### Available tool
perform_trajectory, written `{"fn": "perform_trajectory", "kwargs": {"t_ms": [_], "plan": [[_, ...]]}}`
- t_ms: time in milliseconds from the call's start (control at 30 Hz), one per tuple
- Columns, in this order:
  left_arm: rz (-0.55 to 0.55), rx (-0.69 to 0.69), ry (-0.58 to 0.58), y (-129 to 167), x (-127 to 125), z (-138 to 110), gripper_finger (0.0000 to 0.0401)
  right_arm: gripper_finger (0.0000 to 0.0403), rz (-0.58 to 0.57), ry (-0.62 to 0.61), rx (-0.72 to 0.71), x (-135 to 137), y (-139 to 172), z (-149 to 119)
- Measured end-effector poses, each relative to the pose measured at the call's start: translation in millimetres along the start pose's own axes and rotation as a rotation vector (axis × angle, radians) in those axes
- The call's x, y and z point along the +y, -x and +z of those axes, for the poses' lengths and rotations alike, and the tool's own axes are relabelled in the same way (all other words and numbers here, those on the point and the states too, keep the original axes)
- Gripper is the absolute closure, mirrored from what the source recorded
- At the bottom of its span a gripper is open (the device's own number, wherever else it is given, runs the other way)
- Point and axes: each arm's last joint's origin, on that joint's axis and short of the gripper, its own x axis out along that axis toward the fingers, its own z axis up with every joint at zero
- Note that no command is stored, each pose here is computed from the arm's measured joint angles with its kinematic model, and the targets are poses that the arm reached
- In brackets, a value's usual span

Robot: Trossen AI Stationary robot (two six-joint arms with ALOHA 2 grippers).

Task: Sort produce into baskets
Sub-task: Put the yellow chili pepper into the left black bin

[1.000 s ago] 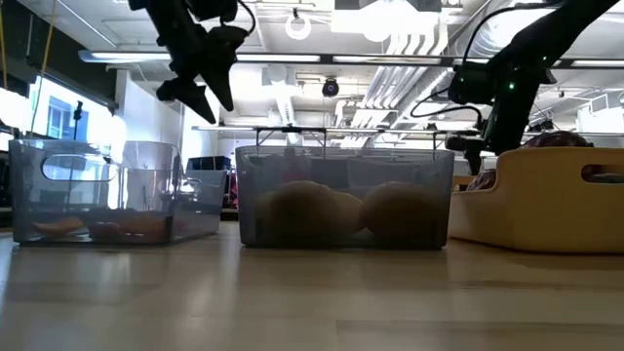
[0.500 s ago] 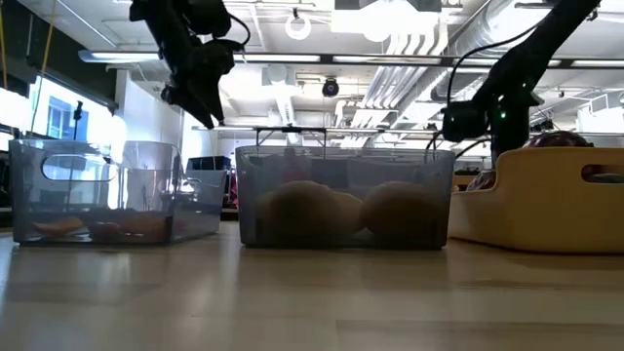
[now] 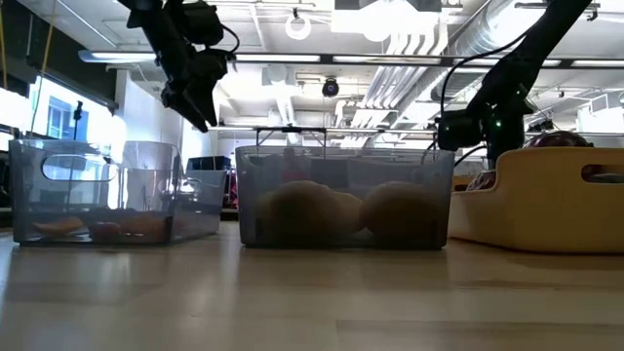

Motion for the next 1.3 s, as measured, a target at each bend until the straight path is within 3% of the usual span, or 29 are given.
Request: {"fn": "perform_trajectory", "kwargs": {"t_ms": [100,300,500,600,867,1100,1300], "plan": [[0.020,-0.025,0.028,3,9,1,0.0185,0.0380,0.046,0.102,-0.006,2,7,-4],[0.056,-0.135,0.021,17,21,4,0.0185,0.0392,0.305,0.319,-0.078,18,45,-6],[0.039,-0.297,-0.033,31,24,13,0.0185,0.0393,0.914,0.491,-0.166,51,102,-22],[0.021,-0.332,-0.012,33,23,16,0.0185,0.0399,1.149,0.563,-0.132,60,122,-44],[-0.307,-0.368,0.064,33,2,19,0.0185,0.0400,1.292,0.735,0.038,59,126,-142],[-0.472,-0.511,0.188,34,-41,16,0.0185,0.0401,1.487,1.032,0.041,78,142,-231],[-0.492,-0.565,0.289,46,-73,5,0.0185,0.0402,1.635,1.204,0.032,110,157,-288]]}}
